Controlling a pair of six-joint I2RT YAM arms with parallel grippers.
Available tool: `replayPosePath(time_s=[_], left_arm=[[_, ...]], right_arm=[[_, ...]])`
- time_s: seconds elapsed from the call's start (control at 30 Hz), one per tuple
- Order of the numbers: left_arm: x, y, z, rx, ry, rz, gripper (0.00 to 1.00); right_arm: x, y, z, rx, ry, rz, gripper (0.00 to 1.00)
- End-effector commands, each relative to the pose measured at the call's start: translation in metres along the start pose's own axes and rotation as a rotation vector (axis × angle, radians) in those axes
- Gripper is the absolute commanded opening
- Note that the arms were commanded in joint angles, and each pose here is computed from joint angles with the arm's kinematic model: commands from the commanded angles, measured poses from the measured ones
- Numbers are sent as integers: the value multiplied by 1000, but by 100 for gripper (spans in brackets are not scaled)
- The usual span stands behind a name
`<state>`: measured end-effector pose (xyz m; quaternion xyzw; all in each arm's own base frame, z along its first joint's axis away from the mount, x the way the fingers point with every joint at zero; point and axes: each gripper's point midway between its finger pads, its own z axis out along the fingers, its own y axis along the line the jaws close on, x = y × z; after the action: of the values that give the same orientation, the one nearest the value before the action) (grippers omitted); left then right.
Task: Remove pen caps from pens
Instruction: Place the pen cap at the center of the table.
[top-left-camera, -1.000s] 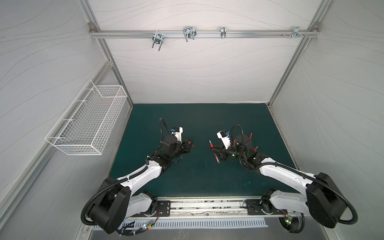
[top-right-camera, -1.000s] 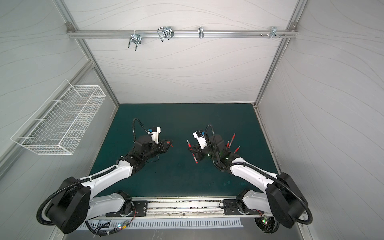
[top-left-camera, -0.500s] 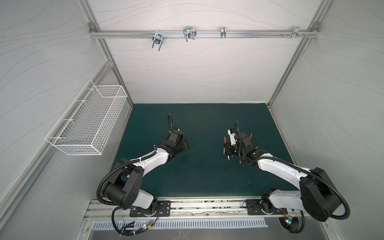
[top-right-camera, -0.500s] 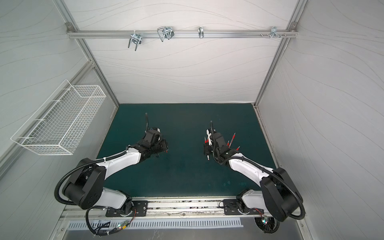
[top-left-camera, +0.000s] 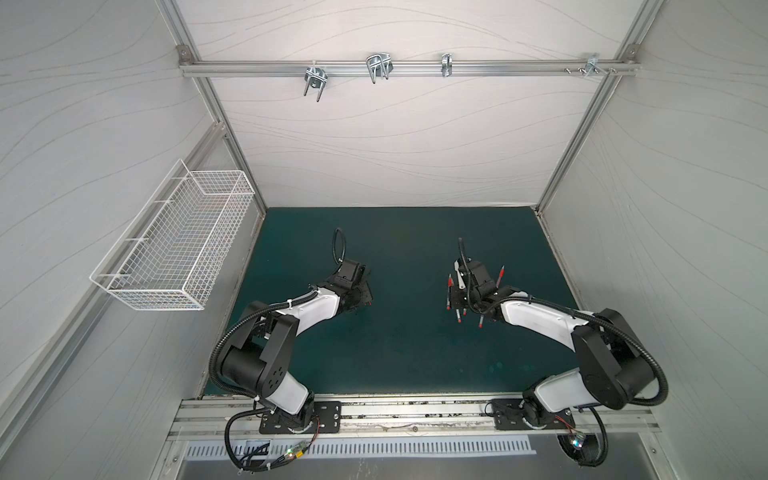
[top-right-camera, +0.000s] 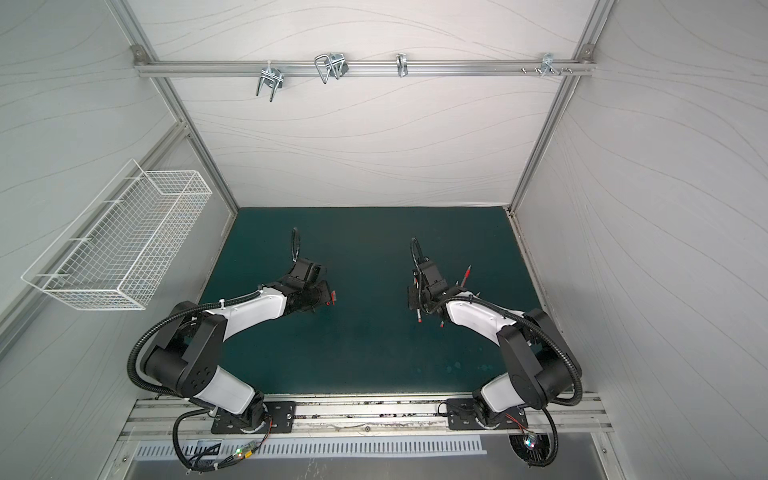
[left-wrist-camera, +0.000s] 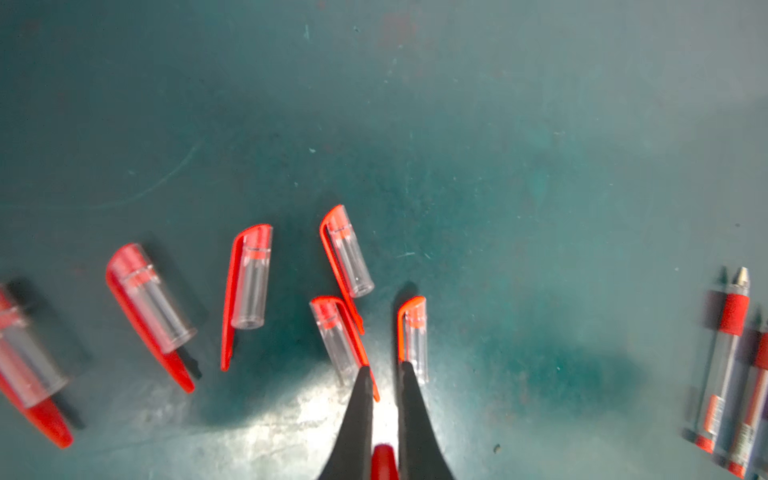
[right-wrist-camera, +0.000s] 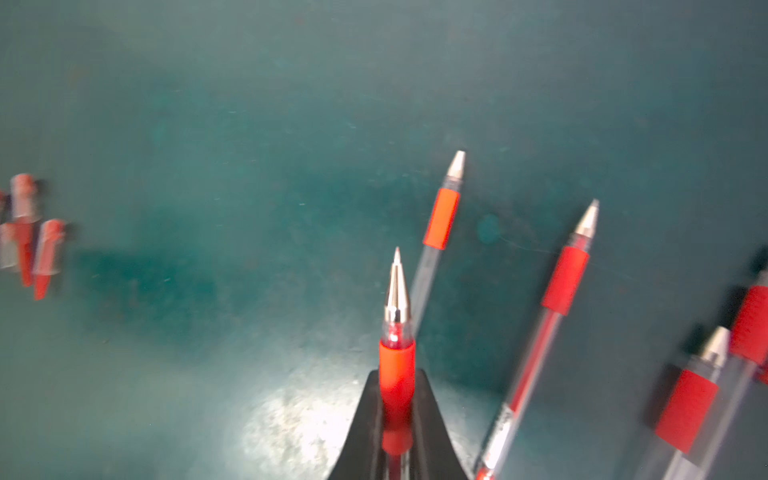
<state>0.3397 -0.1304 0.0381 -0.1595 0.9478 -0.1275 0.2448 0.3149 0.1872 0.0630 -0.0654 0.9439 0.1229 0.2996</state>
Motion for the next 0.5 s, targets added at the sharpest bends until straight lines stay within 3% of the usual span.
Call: replayPosePath(time_s=[0.0,0.3,0.47], left_arm=[[-12,1,0,-35,-23,-8,3],[-11,4,2,-56,-15,-8,8],[-13,4,-1,-60,-23,-6,22]], right_arm=[[5,-14,7,61,39,56,0],[10,-28,24,88,93,109,0],[13,-33,31,89,120,129,15]])
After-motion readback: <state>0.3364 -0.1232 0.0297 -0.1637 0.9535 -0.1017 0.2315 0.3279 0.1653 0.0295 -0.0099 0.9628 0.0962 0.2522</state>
